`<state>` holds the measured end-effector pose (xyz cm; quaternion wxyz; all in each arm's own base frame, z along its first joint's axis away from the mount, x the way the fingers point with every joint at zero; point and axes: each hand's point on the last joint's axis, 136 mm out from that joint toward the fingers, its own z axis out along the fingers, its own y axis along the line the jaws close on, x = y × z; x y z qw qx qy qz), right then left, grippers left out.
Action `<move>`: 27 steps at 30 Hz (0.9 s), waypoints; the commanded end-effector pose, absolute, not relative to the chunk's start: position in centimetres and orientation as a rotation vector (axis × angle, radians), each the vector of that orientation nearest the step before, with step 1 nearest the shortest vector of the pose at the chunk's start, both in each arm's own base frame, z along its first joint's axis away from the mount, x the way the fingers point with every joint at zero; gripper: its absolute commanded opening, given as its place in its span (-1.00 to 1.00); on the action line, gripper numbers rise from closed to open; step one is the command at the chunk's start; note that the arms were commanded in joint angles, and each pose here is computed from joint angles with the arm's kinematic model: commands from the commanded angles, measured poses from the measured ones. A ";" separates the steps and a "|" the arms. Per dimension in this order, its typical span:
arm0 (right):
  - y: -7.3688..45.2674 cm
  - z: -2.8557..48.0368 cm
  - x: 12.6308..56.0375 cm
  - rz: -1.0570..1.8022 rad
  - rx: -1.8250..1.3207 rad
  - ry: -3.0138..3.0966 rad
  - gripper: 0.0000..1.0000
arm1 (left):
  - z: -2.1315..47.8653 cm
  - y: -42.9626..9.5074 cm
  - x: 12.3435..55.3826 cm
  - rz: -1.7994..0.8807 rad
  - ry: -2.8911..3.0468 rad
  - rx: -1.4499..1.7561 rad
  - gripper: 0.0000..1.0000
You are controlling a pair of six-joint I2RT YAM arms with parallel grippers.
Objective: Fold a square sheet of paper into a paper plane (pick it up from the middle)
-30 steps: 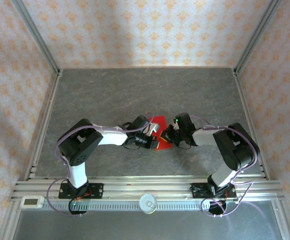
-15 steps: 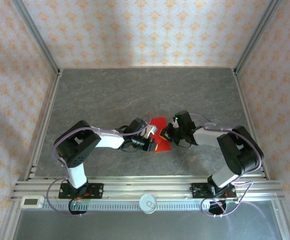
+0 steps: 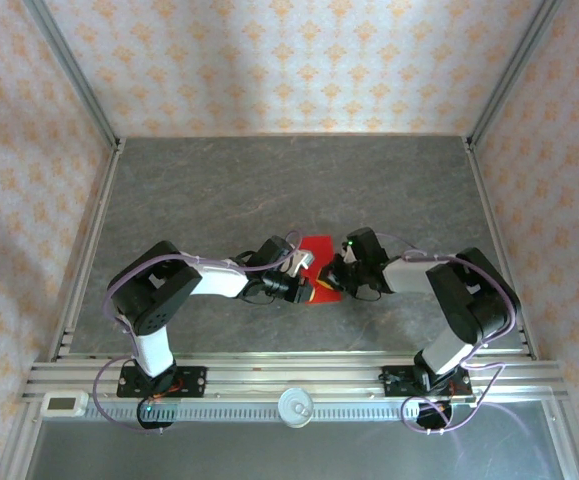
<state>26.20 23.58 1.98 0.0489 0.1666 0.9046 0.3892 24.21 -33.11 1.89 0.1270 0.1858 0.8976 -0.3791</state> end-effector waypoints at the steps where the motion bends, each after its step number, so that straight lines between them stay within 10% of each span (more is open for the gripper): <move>1: 21.9 1.4 27.6 1.112 0.558 2.743 -1.00 | -1.8 -30.6 22.2 -1.002 2.780 0.537 -0.97; 27: 19.4 0.8 29.2 1.043 0.632 2.734 -1.00 | -1.0 -31.1 22.6 -1.020 2.763 0.554 -0.96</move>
